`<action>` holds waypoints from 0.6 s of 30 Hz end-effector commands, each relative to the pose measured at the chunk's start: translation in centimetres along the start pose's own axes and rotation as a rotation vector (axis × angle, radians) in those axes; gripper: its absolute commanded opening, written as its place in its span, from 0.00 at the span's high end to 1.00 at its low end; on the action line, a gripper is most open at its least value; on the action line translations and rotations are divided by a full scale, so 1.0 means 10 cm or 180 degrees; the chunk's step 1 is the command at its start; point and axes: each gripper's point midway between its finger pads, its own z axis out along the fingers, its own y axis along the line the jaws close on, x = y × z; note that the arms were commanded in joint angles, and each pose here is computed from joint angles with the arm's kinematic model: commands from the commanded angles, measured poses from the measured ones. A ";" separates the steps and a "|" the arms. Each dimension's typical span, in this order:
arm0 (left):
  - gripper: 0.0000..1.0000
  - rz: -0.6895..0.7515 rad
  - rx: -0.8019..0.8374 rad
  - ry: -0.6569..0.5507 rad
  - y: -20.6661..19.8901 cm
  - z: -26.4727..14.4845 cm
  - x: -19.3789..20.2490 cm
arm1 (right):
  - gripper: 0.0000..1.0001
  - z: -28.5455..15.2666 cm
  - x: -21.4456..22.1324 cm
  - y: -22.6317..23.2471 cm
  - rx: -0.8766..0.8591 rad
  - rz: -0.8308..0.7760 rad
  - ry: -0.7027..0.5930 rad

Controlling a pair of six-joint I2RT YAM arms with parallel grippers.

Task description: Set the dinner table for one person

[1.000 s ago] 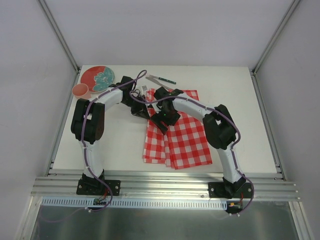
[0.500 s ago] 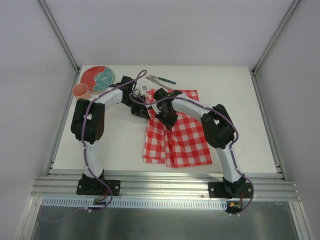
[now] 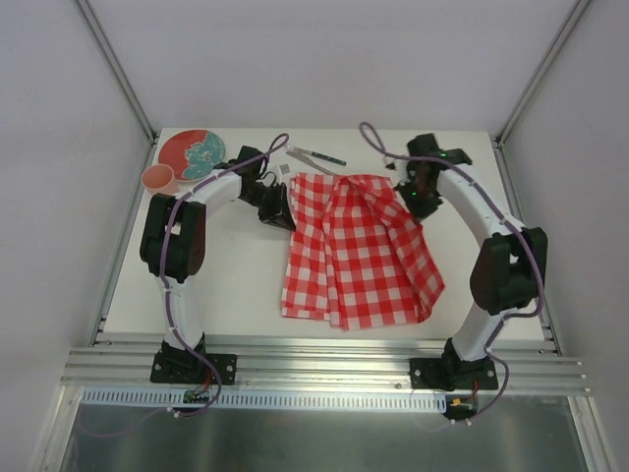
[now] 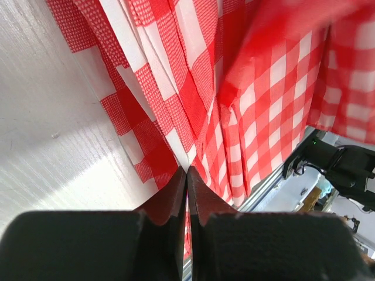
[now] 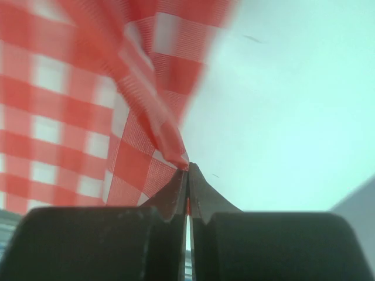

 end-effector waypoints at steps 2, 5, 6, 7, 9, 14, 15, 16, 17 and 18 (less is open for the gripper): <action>1.00 0.0023 0.0047 -0.0006 -0.03 0.01 -0.06 | 0.99 -0.16 0.75 -0.67 0.0268 0.0565 0.0404; 1.00 0.0024 0.0041 0.0010 -0.02 0.03 -0.05 | 0.93 0.02 1.15 -0.83 0.0285 0.0804 0.0680; 1.00 0.0036 0.0047 0.0011 -0.03 0.03 -0.05 | 0.84 0.12 1.27 -0.83 0.0271 0.0810 0.0828; 1.00 0.0043 0.0049 0.0011 -0.03 0.04 -0.06 | 0.80 0.16 1.37 -0.84 0.0319 0.0779 0.0975; 1.00 0.0064 0.0049 0.0006 -0.05 0.04 -0.07 | 0.78 0.22 1.55 -0.89 0.0391 0.0835 0.1118; 1.00 0.0102 0.0040 -0.0014 -0.08 0.03 -0.08 | 0.29 -0.33 0.95 -1.09 0.0691 0.0887 0.0274; 1.00 0.0103 0.0035 -0.0019 -0.07 0.03 -0.09 | 0.21 -0.53 0.69 -1.15 0.0801 0.0801 -0.0047; 1.00 0.0100 0.0034 -0.0015 -0.07 0.02 -0.08 | 0.20 -0.73 0.54 -1.13 0.0895 0.0705 -0.0301; 1.00 0.0102 0.0028 -0.0007 -0.07 0.03 -0.07 | 0.20 -0.84 0.32 -0.98 0.0888 0.0480 -0.0520; 1.00 0.0102 0.0028 -0.0013 -0.06 0.02 -0.08 | 0.18 -0.97 0.11 -0.95 0.0991 0.0341 -0.0785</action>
